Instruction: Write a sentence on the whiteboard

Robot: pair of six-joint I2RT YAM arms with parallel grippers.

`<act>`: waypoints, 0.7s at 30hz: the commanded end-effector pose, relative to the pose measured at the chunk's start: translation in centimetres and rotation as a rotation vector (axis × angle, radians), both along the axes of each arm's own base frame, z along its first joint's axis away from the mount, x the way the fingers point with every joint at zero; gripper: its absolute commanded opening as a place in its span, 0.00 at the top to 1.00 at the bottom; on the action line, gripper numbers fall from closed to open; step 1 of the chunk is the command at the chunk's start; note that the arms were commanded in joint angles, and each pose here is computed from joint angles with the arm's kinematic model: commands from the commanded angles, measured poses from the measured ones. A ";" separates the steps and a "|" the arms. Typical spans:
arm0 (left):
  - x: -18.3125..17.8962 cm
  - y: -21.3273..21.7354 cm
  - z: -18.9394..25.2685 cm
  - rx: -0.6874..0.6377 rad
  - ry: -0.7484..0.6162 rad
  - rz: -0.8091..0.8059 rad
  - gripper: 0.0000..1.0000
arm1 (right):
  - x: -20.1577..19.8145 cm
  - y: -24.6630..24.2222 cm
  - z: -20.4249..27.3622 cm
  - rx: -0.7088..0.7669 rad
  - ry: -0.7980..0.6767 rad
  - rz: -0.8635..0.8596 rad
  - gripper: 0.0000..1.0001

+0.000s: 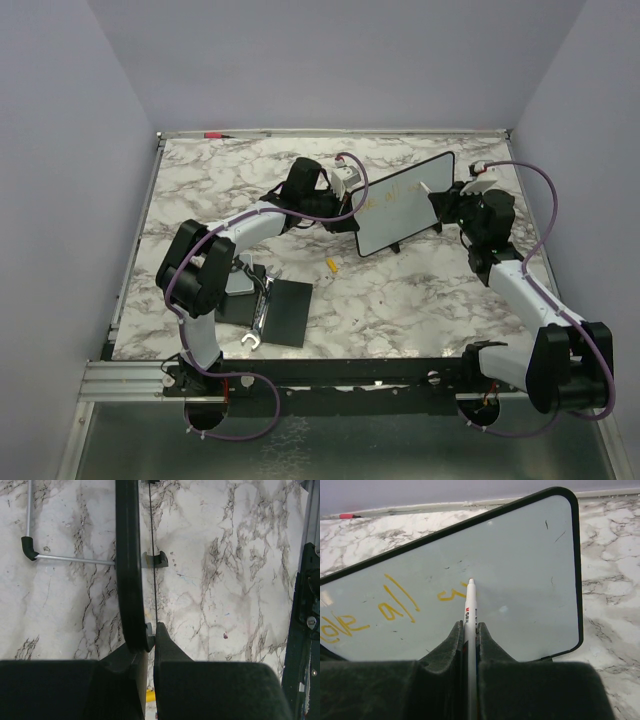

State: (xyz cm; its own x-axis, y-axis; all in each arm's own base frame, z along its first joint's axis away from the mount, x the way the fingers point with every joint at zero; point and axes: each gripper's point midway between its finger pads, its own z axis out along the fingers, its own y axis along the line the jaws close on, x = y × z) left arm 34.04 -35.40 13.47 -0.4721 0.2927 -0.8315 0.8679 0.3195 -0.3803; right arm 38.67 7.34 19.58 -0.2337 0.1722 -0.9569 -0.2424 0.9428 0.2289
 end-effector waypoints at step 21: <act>-0.1 -0.1 -0.5 0.011 -0.003 -0.026 1.00 | 1.3 -1.3 1.3 -0.006 -0.031 -0.070 0.99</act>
